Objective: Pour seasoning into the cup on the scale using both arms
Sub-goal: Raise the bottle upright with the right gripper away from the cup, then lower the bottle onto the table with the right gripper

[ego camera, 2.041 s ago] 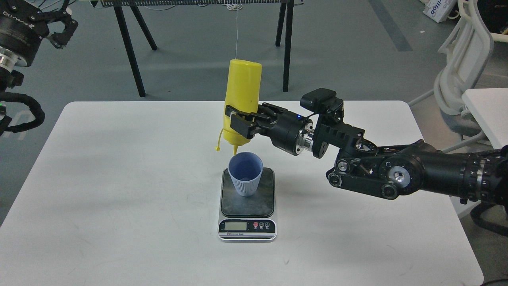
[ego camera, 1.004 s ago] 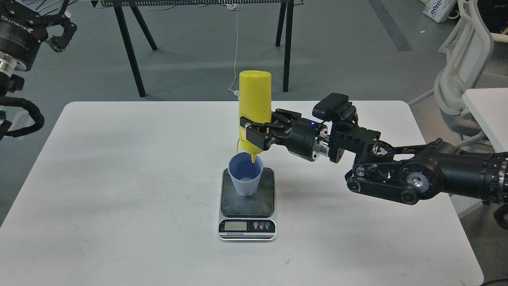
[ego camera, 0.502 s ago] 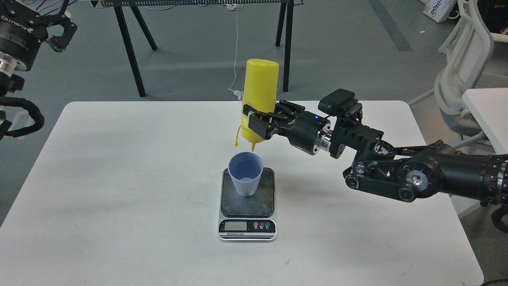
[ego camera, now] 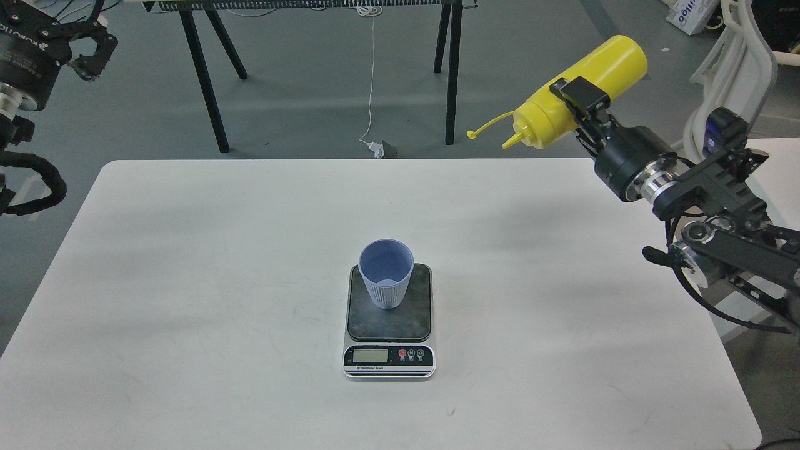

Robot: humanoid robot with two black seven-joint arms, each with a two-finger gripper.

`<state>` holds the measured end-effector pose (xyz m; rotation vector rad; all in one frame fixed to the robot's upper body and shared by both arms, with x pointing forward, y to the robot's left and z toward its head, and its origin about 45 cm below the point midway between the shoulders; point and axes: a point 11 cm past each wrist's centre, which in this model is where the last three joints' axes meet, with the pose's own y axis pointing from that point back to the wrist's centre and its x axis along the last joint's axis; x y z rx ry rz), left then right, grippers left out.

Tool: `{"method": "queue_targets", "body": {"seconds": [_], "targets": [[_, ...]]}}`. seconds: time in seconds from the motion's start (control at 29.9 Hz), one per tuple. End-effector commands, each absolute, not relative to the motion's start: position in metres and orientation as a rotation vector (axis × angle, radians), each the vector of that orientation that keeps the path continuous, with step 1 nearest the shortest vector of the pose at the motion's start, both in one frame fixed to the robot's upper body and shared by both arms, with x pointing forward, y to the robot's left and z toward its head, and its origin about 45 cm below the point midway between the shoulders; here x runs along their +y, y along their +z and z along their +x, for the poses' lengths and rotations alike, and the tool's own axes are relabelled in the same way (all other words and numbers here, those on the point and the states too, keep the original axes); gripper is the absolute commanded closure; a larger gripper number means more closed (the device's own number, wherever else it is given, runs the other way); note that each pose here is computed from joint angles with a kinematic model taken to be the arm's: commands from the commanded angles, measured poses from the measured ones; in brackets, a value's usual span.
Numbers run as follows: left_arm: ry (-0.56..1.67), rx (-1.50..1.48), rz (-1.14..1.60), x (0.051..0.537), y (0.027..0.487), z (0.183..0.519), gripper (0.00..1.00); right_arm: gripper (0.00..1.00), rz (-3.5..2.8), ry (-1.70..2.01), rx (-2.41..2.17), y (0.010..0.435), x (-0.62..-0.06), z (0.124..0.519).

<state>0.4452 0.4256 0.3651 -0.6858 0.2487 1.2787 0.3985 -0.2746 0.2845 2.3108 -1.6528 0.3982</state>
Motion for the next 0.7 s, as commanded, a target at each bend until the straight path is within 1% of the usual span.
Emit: {"method": "queue_targets", "body": {"seconds": [0.0, 0.17, 0.37, 0.47, 0.57, 0.67], "targets": [[1.274, 0.249, -0.686, 0.425, 0.365, 0.445, 0.0, 0.58, 2.348, 0.046, -1.816, 0.279, -0.297, 0.389], [1.276, 0.247, -0.685, 0.427, 0.366, 0.444, 0.0, 0.58, 2.49, -0.45, -1.899, 0.264, -0.319, 0.371], [1.278, 0.245, -0.68, 0.428, 0.366, 0.444, 0.0, 0.58, 2.576, -1.259, -2.008, 0.246, -0.332, 0.353], [1.279, 0.247, -0.681, 0.429, 0.366, 0.444, 0.0, 0.57, 2.584, -1.567, -2.034, 0.235, -0.341, 0.344], [1.278, 0.248, -0.679, 0.428, 0.365, 0.444, 0.0, 0.57, 2.689, -1.842, -1.997, 0.209, -0.347, 0.323], [1.278, 0.247, -0.68, 0.428, 0.366, 0.444, 0.0, 0.57, 2.492, -2.042, -2.104, 0.16, -0.344, 0.302]]}}
